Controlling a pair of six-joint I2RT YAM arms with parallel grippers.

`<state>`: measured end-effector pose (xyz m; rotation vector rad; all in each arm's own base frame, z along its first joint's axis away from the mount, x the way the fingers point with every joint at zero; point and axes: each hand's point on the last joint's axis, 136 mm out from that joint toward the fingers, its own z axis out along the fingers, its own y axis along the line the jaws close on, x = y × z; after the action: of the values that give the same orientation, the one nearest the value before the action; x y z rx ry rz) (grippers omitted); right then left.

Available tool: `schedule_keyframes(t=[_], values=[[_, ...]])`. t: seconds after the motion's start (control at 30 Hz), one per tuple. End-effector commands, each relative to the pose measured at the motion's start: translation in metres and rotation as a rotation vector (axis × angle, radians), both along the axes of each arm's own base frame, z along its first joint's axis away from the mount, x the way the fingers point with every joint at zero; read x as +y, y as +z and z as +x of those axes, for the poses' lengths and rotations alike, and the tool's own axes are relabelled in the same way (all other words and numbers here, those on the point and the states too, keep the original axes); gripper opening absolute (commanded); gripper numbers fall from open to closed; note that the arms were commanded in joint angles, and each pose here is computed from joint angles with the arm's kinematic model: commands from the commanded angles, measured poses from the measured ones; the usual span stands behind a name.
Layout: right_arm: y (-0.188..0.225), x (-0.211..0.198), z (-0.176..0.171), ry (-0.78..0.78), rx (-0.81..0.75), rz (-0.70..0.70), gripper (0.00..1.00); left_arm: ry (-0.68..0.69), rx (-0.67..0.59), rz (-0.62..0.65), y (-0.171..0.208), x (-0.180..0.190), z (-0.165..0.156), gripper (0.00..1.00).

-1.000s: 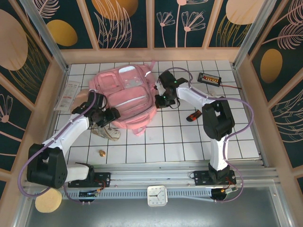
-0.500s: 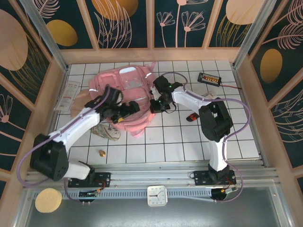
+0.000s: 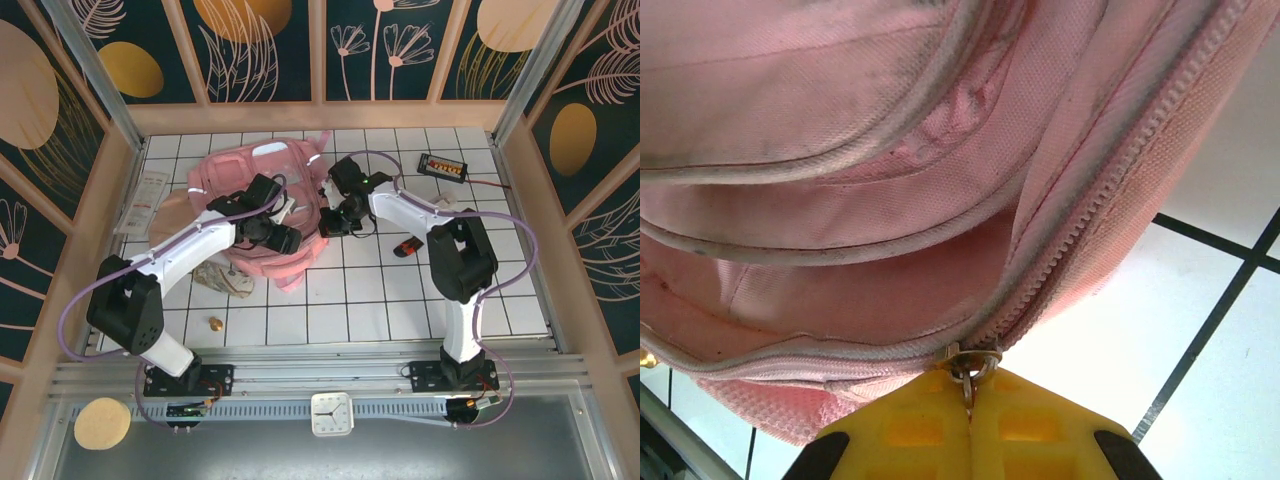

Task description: Pack the student bag

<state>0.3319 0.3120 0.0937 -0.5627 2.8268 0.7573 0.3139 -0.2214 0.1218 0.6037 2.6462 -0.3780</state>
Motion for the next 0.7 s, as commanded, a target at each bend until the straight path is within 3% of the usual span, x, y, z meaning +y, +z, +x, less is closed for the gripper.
schedule_keyframes(t=[0.0, 0.07, 0.13, 0.43, 0.67], values=[[0.016, 0.003, -0.008, 0.009, 0.0, 0.043, 0.0, -0.125, -0.053, -0.059, 0.007, -0.027, 0.005, 0.61], [0.017, 0.004, -0.009, 0.008, -0.002, 0.043, 0.0, -0.132, -0.018, -0.043, -0.004, -0.035, 0.004, 0.5], [0.017, 0.003, -0.008, 0.006, -0.004, 0.044, 0.0, -0.138, 0.007, -0.033, -0.013, -0.04, 0.003, 0.48], [0.018, 0.005, -0.01, 0.007, -0.002, 0.04, 0.0, -0.166, 0.044, -0.025, -0.04, -0.049, -0.001, 0.49], [0.017, 0.01, -0.016, 0.018, 0.006, 0.04, 0.0, -0.083, 0.0, 0.072, -0.056, -0.031, 0.012, 0.58]])
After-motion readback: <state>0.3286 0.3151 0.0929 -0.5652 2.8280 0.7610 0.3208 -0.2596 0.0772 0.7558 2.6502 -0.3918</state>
